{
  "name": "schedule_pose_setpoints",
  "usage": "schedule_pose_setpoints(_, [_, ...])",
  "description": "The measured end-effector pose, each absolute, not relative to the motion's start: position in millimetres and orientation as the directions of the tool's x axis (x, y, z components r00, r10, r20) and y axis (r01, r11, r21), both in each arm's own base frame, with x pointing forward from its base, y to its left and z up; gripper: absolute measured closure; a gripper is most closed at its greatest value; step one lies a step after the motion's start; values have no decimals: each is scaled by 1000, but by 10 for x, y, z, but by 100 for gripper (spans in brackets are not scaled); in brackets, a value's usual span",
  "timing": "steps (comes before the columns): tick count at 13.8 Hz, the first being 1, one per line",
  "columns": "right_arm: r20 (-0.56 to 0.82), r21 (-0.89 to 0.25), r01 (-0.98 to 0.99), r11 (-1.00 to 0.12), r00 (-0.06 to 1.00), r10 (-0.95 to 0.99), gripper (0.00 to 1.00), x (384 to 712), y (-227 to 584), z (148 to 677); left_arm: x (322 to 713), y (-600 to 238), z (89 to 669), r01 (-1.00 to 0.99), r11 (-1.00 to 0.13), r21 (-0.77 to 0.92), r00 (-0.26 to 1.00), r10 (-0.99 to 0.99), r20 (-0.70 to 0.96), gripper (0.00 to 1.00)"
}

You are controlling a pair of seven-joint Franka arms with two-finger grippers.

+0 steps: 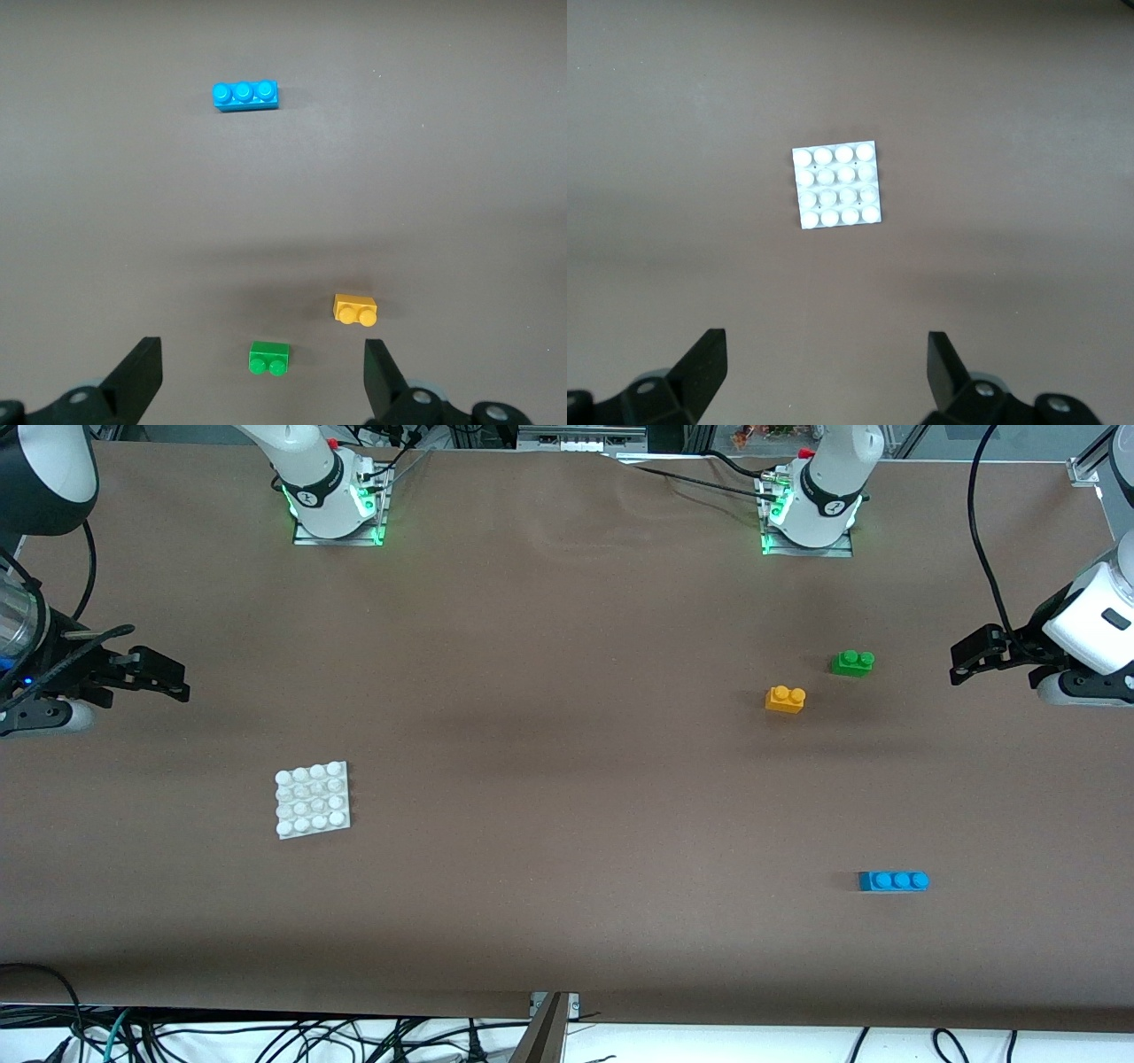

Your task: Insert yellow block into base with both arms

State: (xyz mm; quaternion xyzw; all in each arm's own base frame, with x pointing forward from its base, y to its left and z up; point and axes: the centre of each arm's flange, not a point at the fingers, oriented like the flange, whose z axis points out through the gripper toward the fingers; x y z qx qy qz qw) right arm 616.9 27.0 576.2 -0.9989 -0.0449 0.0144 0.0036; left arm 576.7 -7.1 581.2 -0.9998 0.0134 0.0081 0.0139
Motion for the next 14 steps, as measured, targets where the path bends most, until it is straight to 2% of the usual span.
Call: schedule_pose_setpoints(14, [20,-3,80,-997,997,80,0,6281,228,5709,5767,-71,5812,-27,-999,-28,1000,-27,-17,0])
